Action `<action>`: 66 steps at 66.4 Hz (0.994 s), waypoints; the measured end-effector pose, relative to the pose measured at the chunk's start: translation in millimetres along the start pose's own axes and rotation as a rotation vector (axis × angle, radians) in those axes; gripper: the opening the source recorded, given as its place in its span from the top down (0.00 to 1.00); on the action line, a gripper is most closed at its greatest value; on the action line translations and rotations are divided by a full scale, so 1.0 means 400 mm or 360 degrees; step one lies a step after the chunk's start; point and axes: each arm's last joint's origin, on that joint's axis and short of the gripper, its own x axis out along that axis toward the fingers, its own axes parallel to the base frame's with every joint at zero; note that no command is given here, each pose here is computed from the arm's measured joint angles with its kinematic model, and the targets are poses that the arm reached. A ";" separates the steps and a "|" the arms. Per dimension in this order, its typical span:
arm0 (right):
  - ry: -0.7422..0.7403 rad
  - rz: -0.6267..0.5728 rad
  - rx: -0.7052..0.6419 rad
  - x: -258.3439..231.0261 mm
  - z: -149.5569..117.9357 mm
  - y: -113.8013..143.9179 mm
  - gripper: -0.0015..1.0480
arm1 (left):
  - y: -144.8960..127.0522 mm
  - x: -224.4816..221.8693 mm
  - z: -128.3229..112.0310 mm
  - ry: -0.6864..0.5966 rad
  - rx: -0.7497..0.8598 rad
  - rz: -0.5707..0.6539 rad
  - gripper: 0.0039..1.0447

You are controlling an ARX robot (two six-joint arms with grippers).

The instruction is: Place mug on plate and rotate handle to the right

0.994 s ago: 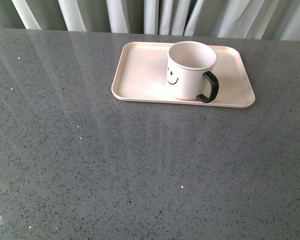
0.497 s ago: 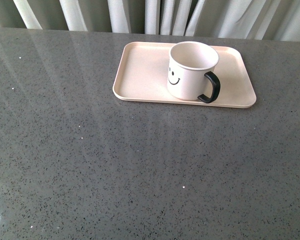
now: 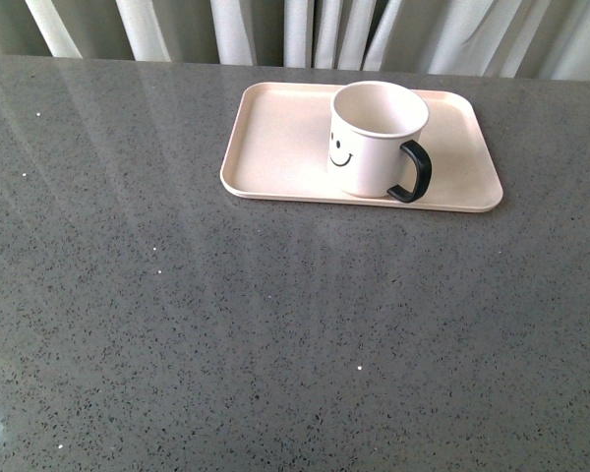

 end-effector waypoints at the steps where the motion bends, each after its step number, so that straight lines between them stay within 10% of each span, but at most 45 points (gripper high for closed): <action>1: 0.0000 0.0000 0.0000 0.000 0.000 0.000 0.09 | 0.000 -0.004 -0.001 0.0003 0.0000 0.0001 0.99; 66: 0.0000 0.0000 0.0001 0.000 0.000 0.000 0.09 | 0.000 -0.108 0.021 -0.0051 0.0002 0.0003 0.99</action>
